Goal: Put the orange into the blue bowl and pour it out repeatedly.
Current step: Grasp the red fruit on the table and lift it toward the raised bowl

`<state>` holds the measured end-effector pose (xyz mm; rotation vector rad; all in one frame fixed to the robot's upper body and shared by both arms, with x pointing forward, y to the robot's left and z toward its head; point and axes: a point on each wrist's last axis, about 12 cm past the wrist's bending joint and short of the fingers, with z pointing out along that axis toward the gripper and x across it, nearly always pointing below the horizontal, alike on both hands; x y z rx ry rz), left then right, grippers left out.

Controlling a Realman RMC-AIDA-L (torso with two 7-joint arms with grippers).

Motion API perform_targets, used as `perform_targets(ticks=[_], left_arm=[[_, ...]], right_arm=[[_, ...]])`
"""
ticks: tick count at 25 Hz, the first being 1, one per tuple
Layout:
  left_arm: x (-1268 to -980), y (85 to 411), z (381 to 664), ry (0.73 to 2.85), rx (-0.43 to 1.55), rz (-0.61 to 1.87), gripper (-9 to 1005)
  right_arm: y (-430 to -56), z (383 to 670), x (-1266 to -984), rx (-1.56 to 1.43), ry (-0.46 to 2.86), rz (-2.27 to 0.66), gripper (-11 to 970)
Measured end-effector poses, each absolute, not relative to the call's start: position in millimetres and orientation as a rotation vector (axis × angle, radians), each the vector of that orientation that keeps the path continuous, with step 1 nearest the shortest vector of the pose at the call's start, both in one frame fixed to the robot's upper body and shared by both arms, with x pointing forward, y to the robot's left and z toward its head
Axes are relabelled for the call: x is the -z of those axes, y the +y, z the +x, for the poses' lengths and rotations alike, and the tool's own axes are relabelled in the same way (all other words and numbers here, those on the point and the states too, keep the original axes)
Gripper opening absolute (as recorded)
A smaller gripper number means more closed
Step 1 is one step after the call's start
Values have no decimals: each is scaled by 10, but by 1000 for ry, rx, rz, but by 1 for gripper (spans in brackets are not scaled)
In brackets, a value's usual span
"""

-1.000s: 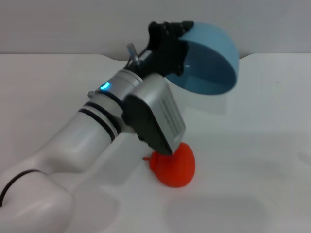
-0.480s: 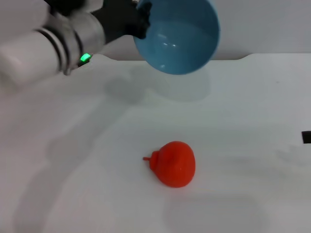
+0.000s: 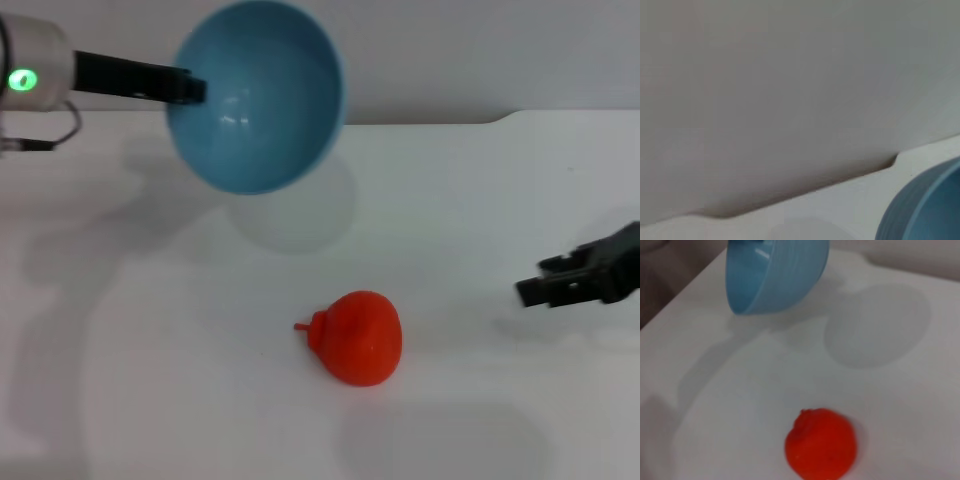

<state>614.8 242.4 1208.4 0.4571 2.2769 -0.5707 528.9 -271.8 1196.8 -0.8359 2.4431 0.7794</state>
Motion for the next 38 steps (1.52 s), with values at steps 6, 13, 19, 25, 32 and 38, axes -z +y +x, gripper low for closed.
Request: perform_targets(ticks=[6,13,19,25,32,38], left_arm=[[-12264,2868,5914,2305,498,346,-1],[-12237,3041,5720,2329,460,309,-1],[-12254,2997,5711,2336,463,347,-1],[-12305,2969,5708,2317,449,367,0],[-12313,2949,5711,2314,446,380,0],[-12308,2937,5710,2319,444,390,0]], right_arm=[[-2295,5444,-11816,-753,2425,-987,463],[-1838,5628,-11545,-710,2403,-1081,464],[-1523,5736,-11277,-690,2458,-1138,464],[-1420,5742,-11152,-631,2464,-1117,464],[-1435,5766,-11023,-655,2506,-1063,465],[-1444,5771,-10940,-691,2542,-1026,451]])
